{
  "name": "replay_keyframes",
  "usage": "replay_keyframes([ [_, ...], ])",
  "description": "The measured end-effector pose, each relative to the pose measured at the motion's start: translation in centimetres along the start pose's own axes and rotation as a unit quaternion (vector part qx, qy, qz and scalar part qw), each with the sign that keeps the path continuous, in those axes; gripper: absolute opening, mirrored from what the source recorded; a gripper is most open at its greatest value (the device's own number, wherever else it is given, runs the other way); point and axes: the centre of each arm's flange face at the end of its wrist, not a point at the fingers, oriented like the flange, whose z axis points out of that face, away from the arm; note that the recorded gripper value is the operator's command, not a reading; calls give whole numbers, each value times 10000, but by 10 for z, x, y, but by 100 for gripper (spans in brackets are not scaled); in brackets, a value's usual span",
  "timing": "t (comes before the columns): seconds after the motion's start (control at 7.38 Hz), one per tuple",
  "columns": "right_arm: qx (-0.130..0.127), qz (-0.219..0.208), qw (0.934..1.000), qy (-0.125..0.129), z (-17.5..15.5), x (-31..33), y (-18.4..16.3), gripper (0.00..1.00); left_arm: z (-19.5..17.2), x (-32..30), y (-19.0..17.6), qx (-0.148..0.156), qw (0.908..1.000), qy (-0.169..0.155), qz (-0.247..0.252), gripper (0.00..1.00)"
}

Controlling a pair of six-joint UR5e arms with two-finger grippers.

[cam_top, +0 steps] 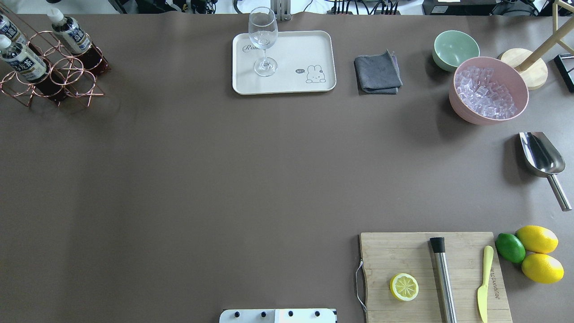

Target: Take tea from basket to plate

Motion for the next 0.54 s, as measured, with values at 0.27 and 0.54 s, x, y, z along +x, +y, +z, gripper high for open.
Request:
replay_keyframes([
  [0.27, -35, 31, 10000, -2, 2, 2, 3, 100, 0, 0, 0, 5, 10000, 4, -15, 98],
  [0.54, -17, 12, 10000, 17, 0, 0, 0, 100, -3, 0, 0, 30, 10000, 10, -18, 98],
])
